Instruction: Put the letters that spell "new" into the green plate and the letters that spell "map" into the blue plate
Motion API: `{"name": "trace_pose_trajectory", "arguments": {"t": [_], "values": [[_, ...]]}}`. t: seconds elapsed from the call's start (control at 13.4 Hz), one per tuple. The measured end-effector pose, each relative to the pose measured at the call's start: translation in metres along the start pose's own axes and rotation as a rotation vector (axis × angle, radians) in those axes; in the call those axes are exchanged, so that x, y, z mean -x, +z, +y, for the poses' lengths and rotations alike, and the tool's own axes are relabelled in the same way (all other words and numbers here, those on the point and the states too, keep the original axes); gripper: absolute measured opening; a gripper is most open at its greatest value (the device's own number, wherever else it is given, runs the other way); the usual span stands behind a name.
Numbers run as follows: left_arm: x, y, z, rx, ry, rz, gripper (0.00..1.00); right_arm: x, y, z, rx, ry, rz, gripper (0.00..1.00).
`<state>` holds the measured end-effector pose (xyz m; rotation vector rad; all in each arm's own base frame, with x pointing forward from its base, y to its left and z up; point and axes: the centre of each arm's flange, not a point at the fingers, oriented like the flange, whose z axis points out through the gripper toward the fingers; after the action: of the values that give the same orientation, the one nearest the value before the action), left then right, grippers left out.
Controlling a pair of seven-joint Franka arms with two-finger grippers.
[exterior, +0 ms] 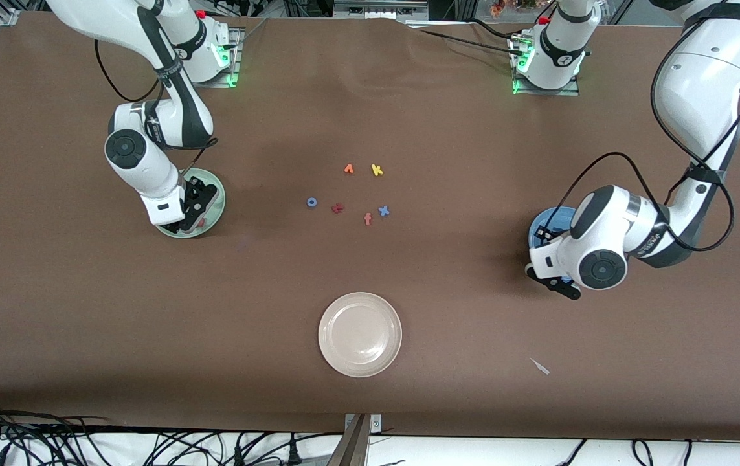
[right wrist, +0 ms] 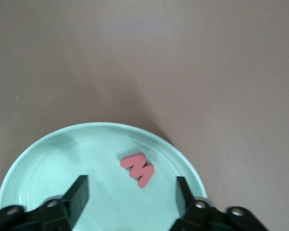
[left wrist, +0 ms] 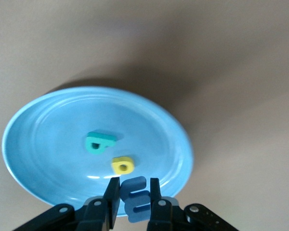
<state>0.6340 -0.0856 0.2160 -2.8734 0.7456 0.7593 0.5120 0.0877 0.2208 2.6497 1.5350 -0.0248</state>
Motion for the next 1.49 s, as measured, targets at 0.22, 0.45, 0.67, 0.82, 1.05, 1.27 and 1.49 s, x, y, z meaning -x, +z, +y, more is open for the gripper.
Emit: {"name": "trace_pose_trajectory", "arguments": {"t": [0.22,0.45,0.67,0.82,1.05,1.27,1.49], "values": [[0.002,0.005,-0.010,-0.007,0.018,-0.013,0.56,-0.007,-0.038,0.003,-0.019,0.223,0.012,1.00],[0.022,-0.021,-0.043,-0.007,-0.042,-0.054,0.90,-0.030,-0.108,0.019,-0.088,0.449,-0.057,1.00],[0.056,-0.061,-0.087,0.010,-0.121,-0.066,1.00,-0.048,-0.195,0.045,-0.103,0.705,-0.106,1.00],[0.069,-0.071,-0.103,0.019,-0.151,-0.055,1.00,-0.043,-0.236,0.057,-0.113,0.829,-0.133,1.00],[0.090,-0.082,-0.125,0.090,-0.207,-0.017,1.00,-0.004,-0.289,0.090,-0.137,0.931,-0.112,1.00],[0.127,-0.111,-0.149,0.171,-0.316,0.070,1.00,0.057,-0.351,0.119,-0.093,1.040,-0.003,1.00],[0.172,-0.173,-0.134,0.204,-0.451,0.222,1.00,0.092,-0.369,0.130,-0.067,1.102,0.041,1.00]]}}
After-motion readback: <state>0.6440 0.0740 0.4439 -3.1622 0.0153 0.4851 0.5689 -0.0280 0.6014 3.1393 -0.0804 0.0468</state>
